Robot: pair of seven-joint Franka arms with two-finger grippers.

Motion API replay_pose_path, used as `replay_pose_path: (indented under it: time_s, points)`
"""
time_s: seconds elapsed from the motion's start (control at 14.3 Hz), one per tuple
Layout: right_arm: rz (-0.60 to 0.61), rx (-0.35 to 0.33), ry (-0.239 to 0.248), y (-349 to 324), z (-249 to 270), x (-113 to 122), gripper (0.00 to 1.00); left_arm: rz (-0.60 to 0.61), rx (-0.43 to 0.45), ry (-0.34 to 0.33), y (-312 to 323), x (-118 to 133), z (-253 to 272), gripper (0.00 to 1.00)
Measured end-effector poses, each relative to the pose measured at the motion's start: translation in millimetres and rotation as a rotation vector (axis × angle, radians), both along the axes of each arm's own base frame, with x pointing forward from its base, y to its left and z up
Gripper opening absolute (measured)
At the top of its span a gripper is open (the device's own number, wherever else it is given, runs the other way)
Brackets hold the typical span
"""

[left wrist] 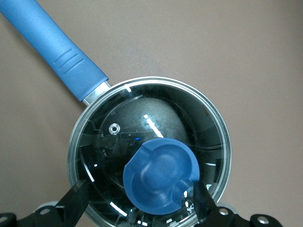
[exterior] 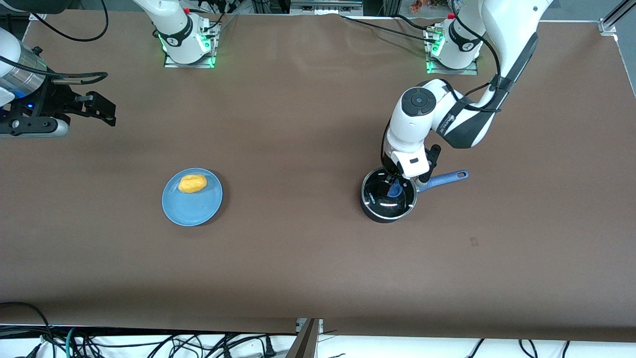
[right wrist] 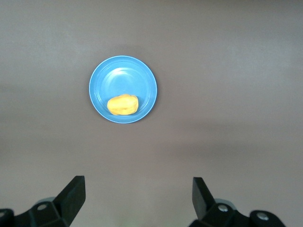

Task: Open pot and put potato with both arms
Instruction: 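Lower the left gripper and close it on the blue lid knob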

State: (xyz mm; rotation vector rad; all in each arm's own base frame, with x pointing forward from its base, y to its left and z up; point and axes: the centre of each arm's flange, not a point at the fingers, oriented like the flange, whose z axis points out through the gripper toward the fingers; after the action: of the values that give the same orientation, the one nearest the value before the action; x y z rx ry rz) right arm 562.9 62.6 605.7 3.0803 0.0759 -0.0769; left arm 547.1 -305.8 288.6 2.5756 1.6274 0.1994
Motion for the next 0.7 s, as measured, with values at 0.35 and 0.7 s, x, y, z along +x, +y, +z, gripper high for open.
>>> replay_pose_path:
  time_s: [0.35,0.7]
  points:
    - [0.000,0.000,0.000,0.0,0.0,0.0,1.00,0.005,-0.008,0.003,-0.7,4.6,-3.1,0.98]
    - [0.000,0.000,0.000,0.0,0.0,0.0,1.00,0.005,-0.013,0.009,-1.3,6.6,-8.1,0.95]
